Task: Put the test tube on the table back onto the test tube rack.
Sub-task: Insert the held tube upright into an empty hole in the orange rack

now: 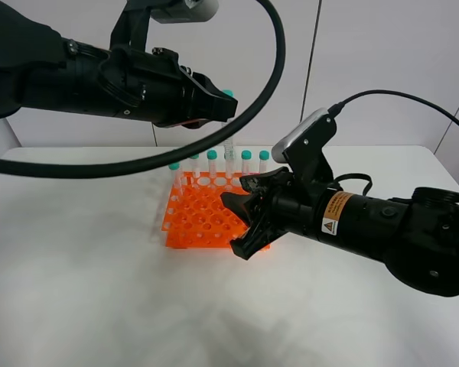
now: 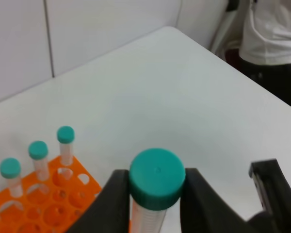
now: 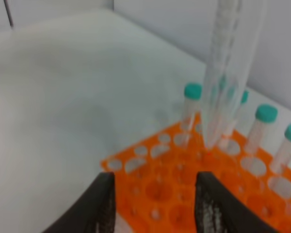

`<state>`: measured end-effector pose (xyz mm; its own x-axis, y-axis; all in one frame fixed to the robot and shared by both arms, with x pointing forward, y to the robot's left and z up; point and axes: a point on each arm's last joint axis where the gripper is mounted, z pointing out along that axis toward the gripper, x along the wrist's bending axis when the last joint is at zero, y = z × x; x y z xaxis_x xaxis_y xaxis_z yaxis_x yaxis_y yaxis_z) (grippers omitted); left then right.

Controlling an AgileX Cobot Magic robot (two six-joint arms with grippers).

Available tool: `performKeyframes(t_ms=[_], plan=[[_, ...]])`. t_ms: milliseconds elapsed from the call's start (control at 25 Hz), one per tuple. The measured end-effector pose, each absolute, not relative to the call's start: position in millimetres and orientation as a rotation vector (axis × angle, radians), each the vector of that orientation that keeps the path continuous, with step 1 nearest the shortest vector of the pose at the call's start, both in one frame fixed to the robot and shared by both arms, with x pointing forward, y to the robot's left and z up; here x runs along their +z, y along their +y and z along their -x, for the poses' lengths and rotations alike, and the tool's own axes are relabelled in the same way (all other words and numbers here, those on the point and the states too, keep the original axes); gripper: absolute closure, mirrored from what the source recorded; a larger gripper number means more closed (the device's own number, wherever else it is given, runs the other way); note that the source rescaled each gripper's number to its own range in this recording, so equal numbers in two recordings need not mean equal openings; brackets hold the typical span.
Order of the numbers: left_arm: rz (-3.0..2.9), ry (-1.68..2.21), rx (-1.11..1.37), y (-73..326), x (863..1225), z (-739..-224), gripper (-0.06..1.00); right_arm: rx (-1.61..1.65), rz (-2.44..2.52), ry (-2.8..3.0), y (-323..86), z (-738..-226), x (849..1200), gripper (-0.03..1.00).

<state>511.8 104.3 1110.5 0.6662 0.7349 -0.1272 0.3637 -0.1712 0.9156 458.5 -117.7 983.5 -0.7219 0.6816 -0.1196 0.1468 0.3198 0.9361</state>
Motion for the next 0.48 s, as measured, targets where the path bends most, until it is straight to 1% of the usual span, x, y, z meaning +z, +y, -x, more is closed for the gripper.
performKeyframes(t_ms=[200,480], plan=[[-1.780,0.879,0.424,104.4,1110.7,-512.0,0.94,1.258,-0.737,2.173,-124.0,-458.9,974.2,0.49],[-1.780,0.879,0.425,104.4,1110.7,-512.0,0.94,1.023,-0.953,2.232,-156.8,-471.8,959.9,0.49]])
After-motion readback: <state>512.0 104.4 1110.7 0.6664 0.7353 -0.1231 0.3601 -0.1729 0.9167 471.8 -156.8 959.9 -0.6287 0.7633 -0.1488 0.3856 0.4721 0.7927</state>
